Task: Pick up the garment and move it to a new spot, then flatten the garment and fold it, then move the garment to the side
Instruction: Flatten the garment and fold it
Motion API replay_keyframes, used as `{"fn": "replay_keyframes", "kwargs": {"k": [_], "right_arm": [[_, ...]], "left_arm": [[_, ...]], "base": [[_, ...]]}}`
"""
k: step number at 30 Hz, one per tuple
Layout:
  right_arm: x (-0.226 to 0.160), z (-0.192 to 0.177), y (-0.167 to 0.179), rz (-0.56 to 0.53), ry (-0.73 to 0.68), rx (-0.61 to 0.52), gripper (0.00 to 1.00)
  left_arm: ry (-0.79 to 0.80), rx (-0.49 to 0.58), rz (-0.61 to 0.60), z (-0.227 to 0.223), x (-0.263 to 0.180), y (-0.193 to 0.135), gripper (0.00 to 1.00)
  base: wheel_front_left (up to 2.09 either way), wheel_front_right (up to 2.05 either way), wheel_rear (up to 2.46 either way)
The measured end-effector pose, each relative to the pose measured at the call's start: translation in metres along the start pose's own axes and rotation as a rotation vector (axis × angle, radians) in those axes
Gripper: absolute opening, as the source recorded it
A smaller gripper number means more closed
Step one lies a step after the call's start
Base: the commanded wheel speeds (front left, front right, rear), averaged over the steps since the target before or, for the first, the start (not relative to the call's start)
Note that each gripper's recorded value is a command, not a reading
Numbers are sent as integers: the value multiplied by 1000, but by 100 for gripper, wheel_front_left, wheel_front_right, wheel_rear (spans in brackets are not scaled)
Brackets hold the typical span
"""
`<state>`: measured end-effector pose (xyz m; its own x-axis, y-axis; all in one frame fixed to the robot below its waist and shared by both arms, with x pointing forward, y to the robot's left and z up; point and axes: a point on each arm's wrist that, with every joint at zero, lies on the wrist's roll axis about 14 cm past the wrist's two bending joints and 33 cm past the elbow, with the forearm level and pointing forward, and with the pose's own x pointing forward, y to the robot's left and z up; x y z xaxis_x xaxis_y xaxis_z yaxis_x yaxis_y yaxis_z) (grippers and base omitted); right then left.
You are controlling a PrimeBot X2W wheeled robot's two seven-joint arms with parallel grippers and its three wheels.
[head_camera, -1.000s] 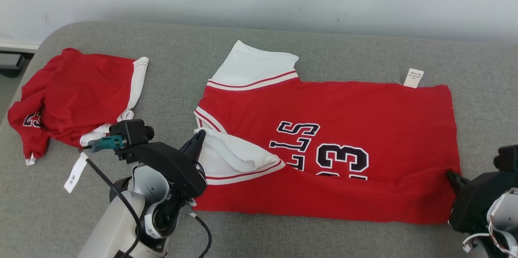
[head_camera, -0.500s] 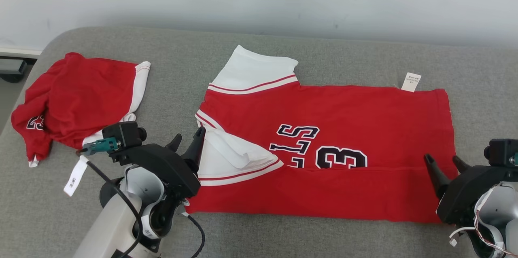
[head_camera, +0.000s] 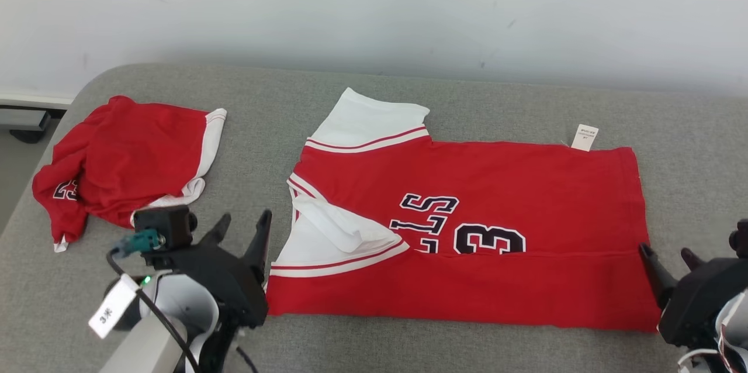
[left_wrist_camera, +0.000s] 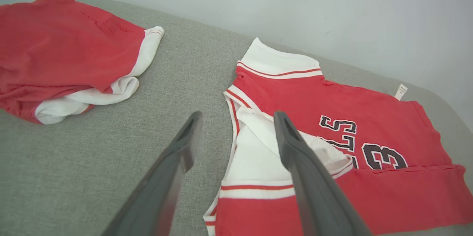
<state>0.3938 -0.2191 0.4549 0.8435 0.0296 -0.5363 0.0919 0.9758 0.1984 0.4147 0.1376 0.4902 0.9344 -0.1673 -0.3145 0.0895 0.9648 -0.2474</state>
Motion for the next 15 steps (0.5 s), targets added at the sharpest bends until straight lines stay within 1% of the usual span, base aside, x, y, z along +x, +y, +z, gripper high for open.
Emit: {"fn": "replay_keyframes", "kwargs": {"k": [4, 15], "right_arm": [[-6, -15, -11, -31, 69, -4, 100], [-3, -53, -20, -63, 226, -11, 100]], "left_arm": [[71, 38, 8, -21, -9, 0, 100], [275, 61, 16, -75, -13, 1, 100]], "base": [[0, 0, 0], [0, 0, 0]]}}
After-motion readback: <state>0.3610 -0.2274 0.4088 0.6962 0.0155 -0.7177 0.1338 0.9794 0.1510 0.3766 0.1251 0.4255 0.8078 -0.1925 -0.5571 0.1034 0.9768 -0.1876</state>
